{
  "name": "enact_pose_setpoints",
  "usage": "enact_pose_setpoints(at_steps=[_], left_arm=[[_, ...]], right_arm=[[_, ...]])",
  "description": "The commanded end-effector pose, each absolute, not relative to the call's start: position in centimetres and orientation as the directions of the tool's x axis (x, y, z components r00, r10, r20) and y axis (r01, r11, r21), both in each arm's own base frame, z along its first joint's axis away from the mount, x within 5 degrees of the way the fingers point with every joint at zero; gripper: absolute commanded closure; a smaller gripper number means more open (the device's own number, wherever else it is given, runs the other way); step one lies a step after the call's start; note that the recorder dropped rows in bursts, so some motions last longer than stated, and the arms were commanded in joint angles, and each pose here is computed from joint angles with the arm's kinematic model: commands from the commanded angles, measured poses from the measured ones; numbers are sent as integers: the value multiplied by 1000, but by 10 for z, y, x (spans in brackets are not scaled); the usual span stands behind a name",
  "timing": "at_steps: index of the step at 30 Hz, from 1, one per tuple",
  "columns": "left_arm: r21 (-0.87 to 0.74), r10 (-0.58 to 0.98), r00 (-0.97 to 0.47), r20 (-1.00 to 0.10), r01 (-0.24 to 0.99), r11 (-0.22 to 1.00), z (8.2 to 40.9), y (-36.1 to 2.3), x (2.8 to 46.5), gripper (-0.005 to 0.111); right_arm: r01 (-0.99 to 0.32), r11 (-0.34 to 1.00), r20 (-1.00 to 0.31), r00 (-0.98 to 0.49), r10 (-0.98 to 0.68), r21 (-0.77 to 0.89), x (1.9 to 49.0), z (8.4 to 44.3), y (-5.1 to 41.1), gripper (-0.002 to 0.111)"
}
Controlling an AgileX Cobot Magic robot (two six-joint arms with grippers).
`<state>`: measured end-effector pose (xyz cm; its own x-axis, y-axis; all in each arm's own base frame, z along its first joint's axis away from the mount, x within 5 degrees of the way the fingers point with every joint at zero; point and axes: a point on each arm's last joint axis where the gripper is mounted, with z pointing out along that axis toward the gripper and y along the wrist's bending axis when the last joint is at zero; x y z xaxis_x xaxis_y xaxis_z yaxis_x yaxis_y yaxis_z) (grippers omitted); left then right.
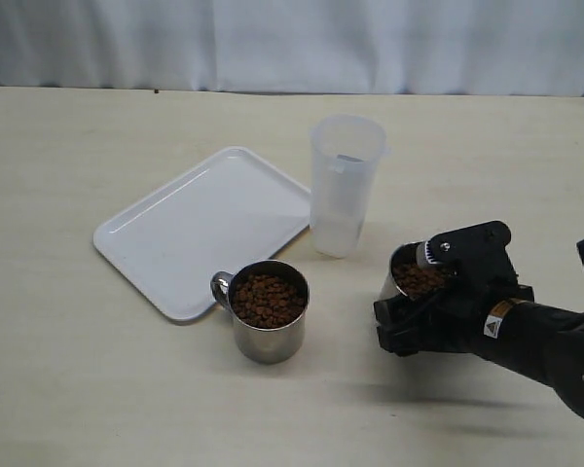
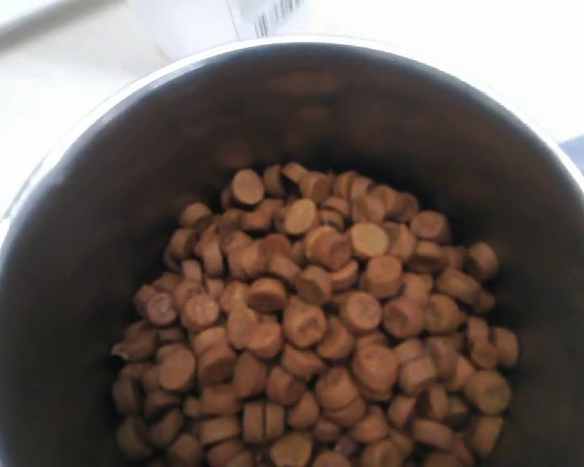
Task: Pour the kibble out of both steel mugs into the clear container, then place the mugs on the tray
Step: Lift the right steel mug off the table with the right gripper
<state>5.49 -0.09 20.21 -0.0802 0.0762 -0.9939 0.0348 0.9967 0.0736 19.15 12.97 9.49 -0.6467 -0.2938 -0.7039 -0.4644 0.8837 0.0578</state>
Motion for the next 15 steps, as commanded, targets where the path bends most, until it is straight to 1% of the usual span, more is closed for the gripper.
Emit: enact_pose_setpoints(at_steps=[1,11,15], left_arm=[[73,74,-58,-996,35,997,206,-1,55,107],[70,72,-58,-996,35,997,206,-1,55,107],[70,72,-63,-995,35,997,206,-1,55,107]], right_arm=[[-485,873,-738,-609,-291,56,188,115,128,103],[-475,876,-704,-651,-284,86,169,157,115,103],[-434,896,-675,-689,-264,94,169,174,103,103]])
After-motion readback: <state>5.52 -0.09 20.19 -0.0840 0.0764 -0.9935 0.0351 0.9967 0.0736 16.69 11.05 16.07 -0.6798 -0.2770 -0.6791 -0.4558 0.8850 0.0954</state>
